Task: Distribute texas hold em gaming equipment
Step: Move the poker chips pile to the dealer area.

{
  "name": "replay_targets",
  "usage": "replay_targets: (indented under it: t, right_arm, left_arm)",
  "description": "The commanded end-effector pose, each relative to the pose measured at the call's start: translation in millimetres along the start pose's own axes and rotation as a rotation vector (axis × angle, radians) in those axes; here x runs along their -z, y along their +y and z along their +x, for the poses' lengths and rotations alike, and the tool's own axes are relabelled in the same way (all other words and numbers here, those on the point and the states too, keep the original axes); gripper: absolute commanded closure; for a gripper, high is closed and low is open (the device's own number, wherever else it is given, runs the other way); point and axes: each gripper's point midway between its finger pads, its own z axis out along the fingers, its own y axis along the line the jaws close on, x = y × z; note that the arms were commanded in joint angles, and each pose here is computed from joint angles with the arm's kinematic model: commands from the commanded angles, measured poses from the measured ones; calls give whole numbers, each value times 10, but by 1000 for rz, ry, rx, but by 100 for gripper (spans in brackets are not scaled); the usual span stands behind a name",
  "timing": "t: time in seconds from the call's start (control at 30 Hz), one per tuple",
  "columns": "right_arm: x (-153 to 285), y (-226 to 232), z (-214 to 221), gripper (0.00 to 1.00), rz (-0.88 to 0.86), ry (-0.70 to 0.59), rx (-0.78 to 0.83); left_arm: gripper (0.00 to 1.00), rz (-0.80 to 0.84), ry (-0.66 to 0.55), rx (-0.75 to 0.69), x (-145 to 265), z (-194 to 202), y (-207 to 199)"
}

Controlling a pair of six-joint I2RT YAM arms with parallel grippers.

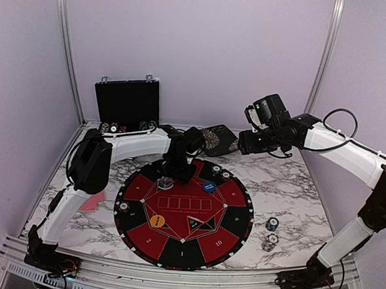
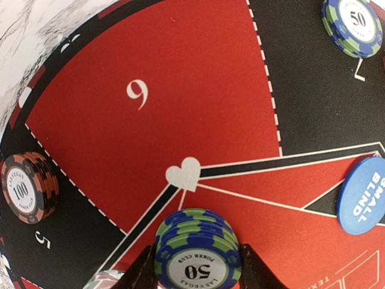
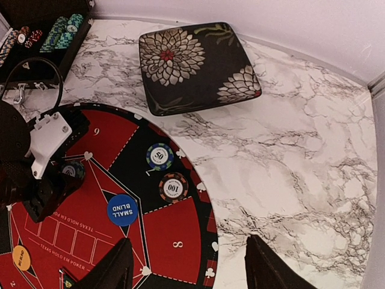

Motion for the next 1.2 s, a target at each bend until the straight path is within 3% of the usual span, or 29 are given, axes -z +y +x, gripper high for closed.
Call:
replay_targets:
  t: [0.0,0.27,1.17]
  right_arm:
    - [87,-44,-84,39,8,-38,-26]
    - [52,-26,-68,39,3,-31,-25]
    - [-69,33,-19,39,-16,-9,-18]
  left_arm:
    - [56,-30,68,0,-169,183,100]
    - [63,-48,69,13,-172,235,183]
    - [66,-131,88,143,-132,488,794]
